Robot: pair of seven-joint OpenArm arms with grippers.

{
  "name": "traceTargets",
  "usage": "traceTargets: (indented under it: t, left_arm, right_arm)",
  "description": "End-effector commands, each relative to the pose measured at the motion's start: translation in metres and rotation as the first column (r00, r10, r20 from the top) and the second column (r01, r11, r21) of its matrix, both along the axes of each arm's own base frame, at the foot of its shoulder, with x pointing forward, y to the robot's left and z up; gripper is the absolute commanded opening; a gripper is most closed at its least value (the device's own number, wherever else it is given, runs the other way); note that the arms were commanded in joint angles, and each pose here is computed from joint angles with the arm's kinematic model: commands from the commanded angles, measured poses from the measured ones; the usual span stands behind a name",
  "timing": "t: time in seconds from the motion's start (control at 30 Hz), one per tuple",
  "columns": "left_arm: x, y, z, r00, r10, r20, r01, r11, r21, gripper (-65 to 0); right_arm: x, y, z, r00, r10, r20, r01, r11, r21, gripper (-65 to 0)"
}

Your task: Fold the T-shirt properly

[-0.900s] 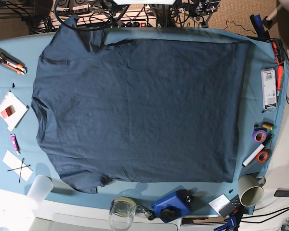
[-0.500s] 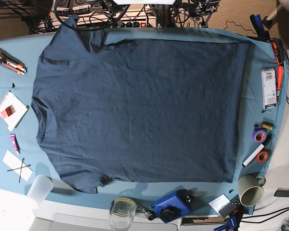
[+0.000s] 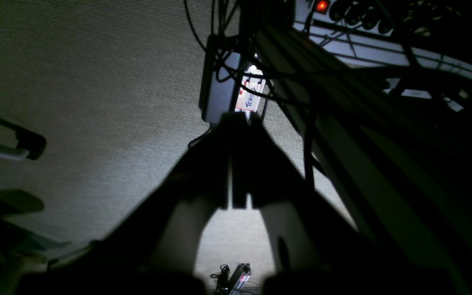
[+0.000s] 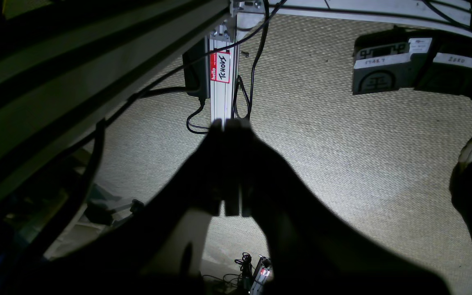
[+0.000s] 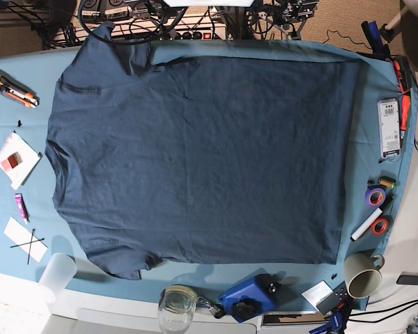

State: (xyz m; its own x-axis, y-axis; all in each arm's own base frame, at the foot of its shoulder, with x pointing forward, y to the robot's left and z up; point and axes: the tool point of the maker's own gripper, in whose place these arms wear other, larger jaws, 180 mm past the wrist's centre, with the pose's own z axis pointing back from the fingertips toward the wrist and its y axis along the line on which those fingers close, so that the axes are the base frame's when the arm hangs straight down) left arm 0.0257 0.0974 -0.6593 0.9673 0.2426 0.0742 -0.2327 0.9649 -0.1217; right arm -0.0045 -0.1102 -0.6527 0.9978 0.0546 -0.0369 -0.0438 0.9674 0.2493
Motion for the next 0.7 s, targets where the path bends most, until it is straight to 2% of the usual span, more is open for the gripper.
traceTargets:
  t: [0.0, 0.3, 0.4, 0.67]
  left_arm:
    - [0.002, -0.002, 0.0, 1.0, 0.004, 0.011, -0.004, 1.0, -0.005, -65.0]
    - [0.001, 0.0, 0.0, 1.0, 0.004, 0.009, -0.004, 1.0, -0.003, -65.0]
    - [-0.005, 0.01, 0.0, 1.0, 0.001, -0.002, -0.001, 1.0, 0.012, -65.0]
    - [-0.032, 0.057, 0.004, 1.0, -0.011, -0.005, 0.012, 0.996, 0.093, -65.0]
  right_arm:
    - [0.0, 0.0, 0.001, 1.0, 0.003, 0.0, -0.003, 1.0, 0.007, -65.0]
    - [0.0, -0.001, 0.001, 1.0, 0.004, 0.0, -0.004, 1.0, 0.005, -65.0]
    - [-0.007, -0.01, 0.001, 0.999, 0.015, -0.035, -0.015, 1.0, -0.007, -65.0]
    - [-0.019, -0.076, 0.005, 0.997, 0.024, -0.07, -0.032, 0.994, -0.107, -65.0]
